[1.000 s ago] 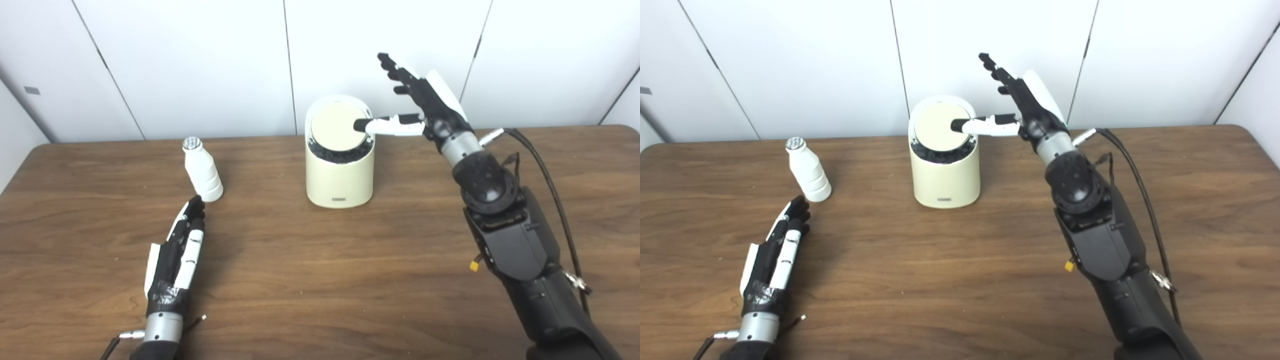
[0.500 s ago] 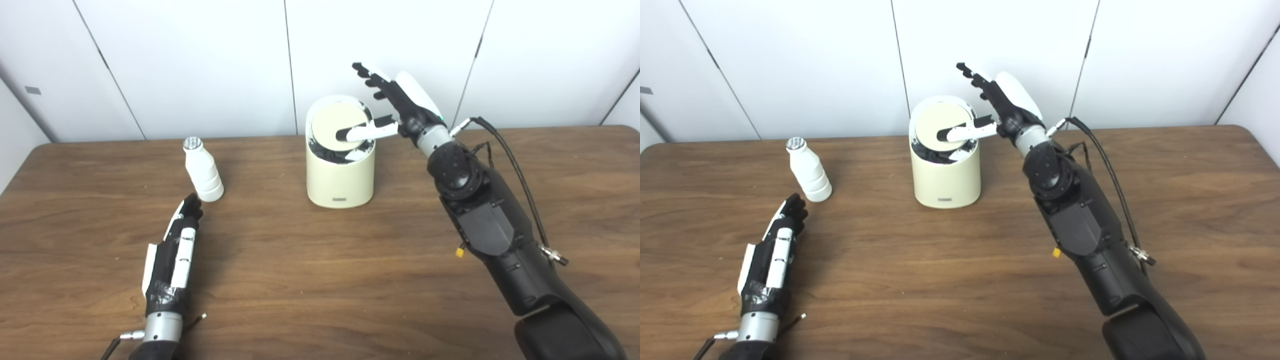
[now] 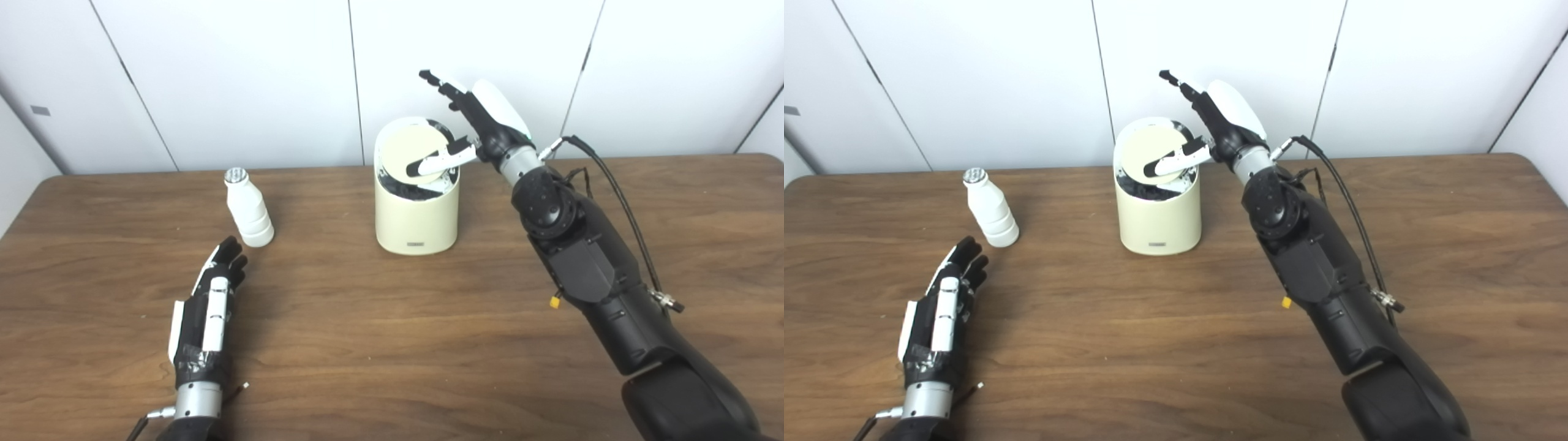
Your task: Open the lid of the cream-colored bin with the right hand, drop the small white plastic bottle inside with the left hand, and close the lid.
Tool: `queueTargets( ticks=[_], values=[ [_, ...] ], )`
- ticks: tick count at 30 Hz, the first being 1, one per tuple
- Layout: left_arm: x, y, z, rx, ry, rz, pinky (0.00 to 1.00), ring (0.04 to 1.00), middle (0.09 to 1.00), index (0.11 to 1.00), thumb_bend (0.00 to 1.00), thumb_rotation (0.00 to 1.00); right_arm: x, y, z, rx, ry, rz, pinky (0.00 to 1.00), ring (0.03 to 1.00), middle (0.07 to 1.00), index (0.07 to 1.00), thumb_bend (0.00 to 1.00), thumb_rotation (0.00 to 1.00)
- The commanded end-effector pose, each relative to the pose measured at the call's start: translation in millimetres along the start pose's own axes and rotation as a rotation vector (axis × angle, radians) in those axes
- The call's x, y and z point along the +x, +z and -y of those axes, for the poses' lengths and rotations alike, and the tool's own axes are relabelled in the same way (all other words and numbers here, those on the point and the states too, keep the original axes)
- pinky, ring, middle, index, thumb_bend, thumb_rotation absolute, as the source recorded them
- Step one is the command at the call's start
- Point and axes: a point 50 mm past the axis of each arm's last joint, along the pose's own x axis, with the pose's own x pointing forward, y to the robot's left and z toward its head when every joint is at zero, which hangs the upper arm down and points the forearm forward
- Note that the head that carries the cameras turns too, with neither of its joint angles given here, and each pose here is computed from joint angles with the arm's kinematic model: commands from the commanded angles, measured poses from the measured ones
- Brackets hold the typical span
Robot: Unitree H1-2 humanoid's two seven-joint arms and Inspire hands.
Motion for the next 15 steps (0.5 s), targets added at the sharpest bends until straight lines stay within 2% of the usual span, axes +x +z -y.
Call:
queueTargets(
  ticks=[1,9,15],
  values=[
    [-7.1,-10.6,4.6,-0.035,0.006,-0.036,0.93,0.916,0.919,0.909,0.41,0.82,13.2,17.6,15.6,-0.038,-0.043,0.053,0.83,0.913,0.919,0.907,0.85,0.20],
    [-7.2,-9.2,1.8,-0.042,0.005,-0.030,0.95,0.924,0.928,0.918,0.41,0.81,13.8,16.5,15.3,-0.086,-0.056,0.068,0.83,0.904,0.910,0.898,0.86,0.17],
    [-6.8,-7.7,2.6,-0.042,0.011,-0.030,0.94,0.924,0.924,0.913,0.42,0.79,13.0,12.4,15.0,-0.140,-0.049,0.071,0.90,0.906,0.907,0.904,0.91,0.06]
  ],
)
